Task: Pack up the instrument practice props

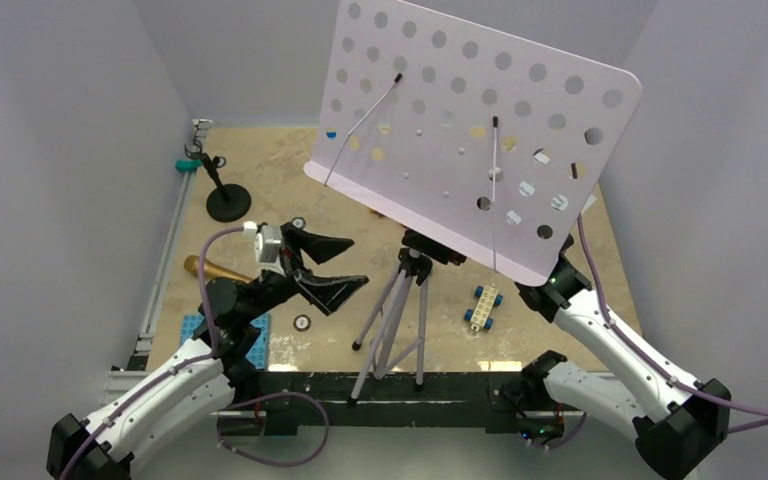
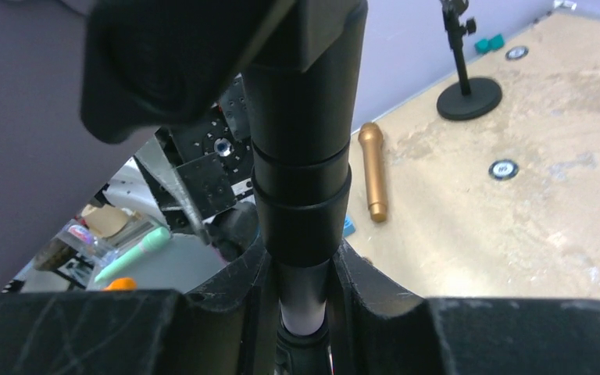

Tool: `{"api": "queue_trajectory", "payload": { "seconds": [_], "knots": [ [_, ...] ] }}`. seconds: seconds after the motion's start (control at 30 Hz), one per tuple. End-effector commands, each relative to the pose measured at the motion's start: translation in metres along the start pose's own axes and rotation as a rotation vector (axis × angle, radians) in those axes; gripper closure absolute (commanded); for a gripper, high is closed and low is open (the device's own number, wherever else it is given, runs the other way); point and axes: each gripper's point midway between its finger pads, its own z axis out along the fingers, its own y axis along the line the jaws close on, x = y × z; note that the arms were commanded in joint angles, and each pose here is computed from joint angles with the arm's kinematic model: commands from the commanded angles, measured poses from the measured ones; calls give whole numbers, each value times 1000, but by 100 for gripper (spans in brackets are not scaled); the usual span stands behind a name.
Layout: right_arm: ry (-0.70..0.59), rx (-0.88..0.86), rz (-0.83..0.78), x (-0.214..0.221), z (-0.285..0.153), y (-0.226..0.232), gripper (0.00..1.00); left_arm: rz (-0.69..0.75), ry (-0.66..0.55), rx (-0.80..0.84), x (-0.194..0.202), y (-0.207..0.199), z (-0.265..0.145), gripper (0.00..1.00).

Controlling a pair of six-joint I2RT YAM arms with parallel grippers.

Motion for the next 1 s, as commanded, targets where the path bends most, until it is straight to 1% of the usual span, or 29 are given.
{"api": "queue_trajectory", "payload": {
  "seconds": [0.0,0.1,0.33,0.47,0.53,0.73,0.9,0.97],
  "knots": [
    [-190,-177,-147,-79,-8,72,100,-136,131,243,7,-47,3,0],
    [-199,-166,-152,-81,-8,71,100,-192,167,280,16,-48,7,0],
    [-231,-157,-146,-79,-9,66,100,-349,197,346,42,-48,10,0],
    [-248,-165,-130,-82,-7,65,100,-395,231,382,56,-56,13,0],
    [-255,-171,-124,-83,-5,64,100,-406,248,402,62,-62,16,0],
    [-258,-169,-119,-83,-2,61,100,-439,230,440,65,-70,16,0],
    [-272,-172,-123,-84,-3,61,100,-415,249,485,73,-79,18,0],
    [-277,-174,-124,-85,-3,61,100,-410,260,474,77,-76,20,0]
  ]
}}
